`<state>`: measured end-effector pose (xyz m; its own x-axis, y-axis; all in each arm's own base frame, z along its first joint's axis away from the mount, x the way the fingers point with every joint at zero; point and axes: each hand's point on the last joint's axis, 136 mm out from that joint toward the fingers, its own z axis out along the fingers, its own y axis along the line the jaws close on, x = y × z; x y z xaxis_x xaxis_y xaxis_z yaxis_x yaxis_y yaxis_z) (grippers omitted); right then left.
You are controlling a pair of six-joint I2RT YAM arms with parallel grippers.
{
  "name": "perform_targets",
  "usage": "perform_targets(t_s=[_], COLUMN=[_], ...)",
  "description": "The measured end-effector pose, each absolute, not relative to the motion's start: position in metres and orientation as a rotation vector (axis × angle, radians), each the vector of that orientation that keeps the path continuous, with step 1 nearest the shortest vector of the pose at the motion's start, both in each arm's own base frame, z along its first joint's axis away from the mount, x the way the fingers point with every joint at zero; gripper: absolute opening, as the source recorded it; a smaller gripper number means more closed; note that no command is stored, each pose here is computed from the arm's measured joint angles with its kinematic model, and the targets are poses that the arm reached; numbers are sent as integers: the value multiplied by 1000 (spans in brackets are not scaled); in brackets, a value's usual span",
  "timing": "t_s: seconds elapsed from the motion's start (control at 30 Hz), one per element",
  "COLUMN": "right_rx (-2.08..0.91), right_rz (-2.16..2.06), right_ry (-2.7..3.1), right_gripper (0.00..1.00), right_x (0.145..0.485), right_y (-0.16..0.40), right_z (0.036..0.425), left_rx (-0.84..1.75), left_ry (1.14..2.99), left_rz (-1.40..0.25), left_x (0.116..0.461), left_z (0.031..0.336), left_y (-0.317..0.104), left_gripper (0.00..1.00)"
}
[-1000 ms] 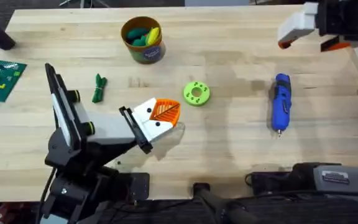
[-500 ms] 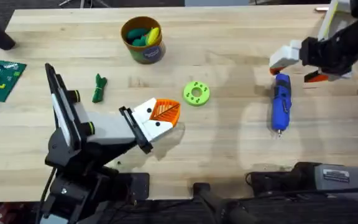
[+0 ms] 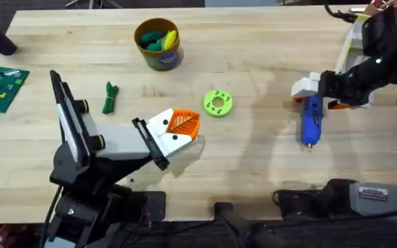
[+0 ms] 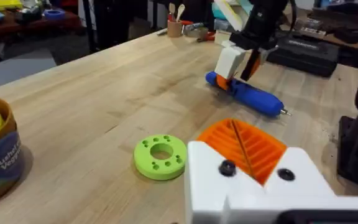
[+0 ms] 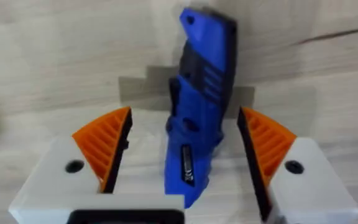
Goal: Pick up the gripper from the table and insert it into the empty holder that is missing its gripper. Then pick up a screw, insert it into the mounting hole, and use the screwdriver to tighten it. Finally, clean up the table by picking up the vegetable and placing it into the bucket.
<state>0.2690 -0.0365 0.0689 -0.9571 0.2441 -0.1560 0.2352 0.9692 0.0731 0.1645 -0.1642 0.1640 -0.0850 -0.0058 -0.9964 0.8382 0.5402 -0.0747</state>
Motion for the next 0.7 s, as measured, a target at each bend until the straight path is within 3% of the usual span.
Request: perform_targets(t_s=[0.43, 0.7], right_rx=[380, 379], right_rz=[-49, -52], right_ry=[3015, 3005], right_gripper=[995, 994], right_x=[275, 278], right_y=[-53, -54], right_z=[34, 34], left_rx=[747, 747], left_ry=[1500, 1500], left_rz=[-823, -823], left_x=[165, 165], left_z=[164, 164], left_y=[-164, -164], left_gripper=[4, 4])
